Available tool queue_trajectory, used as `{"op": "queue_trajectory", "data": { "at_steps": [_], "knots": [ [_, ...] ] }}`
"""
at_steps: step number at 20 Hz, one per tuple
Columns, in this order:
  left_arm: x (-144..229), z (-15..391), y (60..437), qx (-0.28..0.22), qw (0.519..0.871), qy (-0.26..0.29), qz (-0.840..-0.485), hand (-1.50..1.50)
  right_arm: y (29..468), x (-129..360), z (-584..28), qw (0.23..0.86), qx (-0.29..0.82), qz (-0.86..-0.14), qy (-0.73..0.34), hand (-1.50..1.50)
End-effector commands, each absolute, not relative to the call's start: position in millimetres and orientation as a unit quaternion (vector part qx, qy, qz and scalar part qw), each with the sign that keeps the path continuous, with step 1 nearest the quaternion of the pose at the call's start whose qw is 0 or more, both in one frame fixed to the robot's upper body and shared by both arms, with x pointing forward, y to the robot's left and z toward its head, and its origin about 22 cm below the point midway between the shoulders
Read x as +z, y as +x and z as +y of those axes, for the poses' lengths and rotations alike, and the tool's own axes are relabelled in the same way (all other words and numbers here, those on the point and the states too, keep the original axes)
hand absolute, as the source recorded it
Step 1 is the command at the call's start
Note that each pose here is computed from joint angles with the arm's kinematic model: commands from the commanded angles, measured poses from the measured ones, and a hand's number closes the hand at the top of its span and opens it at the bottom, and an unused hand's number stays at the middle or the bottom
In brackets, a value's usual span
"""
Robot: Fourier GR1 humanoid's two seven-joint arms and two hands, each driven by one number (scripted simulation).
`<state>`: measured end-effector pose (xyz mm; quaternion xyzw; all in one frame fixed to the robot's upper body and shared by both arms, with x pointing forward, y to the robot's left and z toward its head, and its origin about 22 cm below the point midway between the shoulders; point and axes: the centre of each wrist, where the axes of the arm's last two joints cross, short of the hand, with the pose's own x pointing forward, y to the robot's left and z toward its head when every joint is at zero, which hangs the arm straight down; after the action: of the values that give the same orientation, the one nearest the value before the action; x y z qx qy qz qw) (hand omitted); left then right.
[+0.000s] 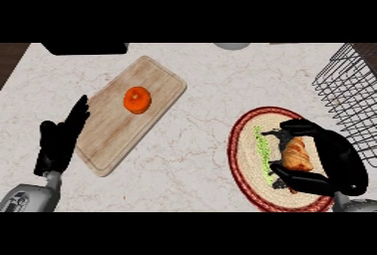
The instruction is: Pick the croissant from the placemat and place it in the basket
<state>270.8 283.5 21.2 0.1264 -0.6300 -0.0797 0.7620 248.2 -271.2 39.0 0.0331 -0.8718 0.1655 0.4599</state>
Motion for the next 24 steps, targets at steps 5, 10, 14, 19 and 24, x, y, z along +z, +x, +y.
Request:
{"op": "queue_trajectory", "data": {
  "at_steps": [5, 10, 14, 19, 24],
  "knots": [
    [25, 289, 279, -0.082, 0.768, 0.146, -0.618, 0.0, 234, 85, -314, 0.481, 0.303, -0.78, -0.263, -1.5],
    [24, 292, 280, -0.085, 0.772, 0.139, -0.614, 0.0, 231, 141, -340, 0.514, 0.46, -0.636, -0.347, -1.5],
    [13, 283, 279, -0.083, 0.773, 0.142, -0.613, 0.0, 216, 162, -334, 0.567, 0.558, -0.531, -0.292, -1.5],
    [28, 285, 291, -0.095, 0.765, 0.132, -0.624, 0.0, 200, 207, -301, 0.59, 0.593, -0.488, -0.249, -1.5],
    [38, 293, 281, -0.094, 0.762, 0.124, -0.629, 0.0, 190, 218, -293, 0.629, 0.556, -0.483, -0.248, -1.5]
  ]
}}
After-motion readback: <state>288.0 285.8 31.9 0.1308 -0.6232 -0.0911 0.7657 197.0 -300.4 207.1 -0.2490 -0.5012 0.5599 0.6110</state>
